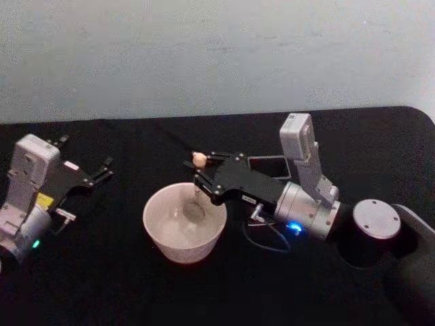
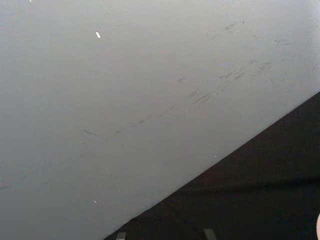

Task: Pick up the stirring spoon with one hand, stir inside the cup, then place it back in its original position.

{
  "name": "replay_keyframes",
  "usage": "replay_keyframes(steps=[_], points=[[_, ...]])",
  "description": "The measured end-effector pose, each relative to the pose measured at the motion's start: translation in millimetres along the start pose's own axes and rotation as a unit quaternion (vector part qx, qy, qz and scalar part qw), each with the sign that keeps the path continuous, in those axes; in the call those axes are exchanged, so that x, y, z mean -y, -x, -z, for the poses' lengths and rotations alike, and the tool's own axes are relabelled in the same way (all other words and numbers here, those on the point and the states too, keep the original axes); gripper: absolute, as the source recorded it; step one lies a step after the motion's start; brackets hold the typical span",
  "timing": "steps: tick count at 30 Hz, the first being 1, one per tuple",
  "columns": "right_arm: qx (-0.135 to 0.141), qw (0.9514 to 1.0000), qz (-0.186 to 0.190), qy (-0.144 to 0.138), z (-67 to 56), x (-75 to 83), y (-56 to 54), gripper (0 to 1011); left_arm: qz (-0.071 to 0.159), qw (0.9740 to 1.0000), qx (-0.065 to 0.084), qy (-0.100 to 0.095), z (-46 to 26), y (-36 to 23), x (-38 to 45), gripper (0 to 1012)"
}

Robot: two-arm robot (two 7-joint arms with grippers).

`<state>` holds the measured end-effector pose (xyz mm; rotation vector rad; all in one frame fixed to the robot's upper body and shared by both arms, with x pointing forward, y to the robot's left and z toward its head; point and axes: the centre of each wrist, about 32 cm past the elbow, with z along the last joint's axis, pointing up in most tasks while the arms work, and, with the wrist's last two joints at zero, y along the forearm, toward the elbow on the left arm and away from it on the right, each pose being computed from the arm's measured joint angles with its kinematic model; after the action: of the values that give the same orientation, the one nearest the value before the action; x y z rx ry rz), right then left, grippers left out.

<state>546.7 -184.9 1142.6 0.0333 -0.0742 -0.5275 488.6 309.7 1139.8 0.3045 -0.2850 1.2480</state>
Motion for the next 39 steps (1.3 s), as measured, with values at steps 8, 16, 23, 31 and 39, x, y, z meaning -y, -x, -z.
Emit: replay_keyframes(steps=[8, 16, 23, 31, 39], points=[[0.002, 1.0, -0.001, 0.004, -1.4, 15.2, 1.2, 200, 0.0, 1.0, 0.0, 0.0, 0.0, 0.0, 0.0, 1001], [-0.006, 0.9995, -0.031, 0.008, -2.4, 24.5, 14.3, 200, 0.0, 1.0, 0.0, 0.0, 0.0, 0.0, 0.0, 1001], [-0.012, 0.9985, -0.053, 0.003, -1.2, 15.0, 26.0, 199, 0.0, 1.0, 0.0, 0.0, 0.0, 0.0, 0.0, 1001], [-0.011, 0.999, -0.043, -0.008, -0.4, -7.2, 24.2, 200, 0.0, 1.0, 0.0, 0.0, 0.0, 0.0, 0.0, 1001], [-0.002, 0.9999, -0.012, -0.006, 1.7, -13.9, 11.5, 200, 0.0, 1.0, 0.0, 0.0, 0.0, 0.0, 0.0, 1001]])
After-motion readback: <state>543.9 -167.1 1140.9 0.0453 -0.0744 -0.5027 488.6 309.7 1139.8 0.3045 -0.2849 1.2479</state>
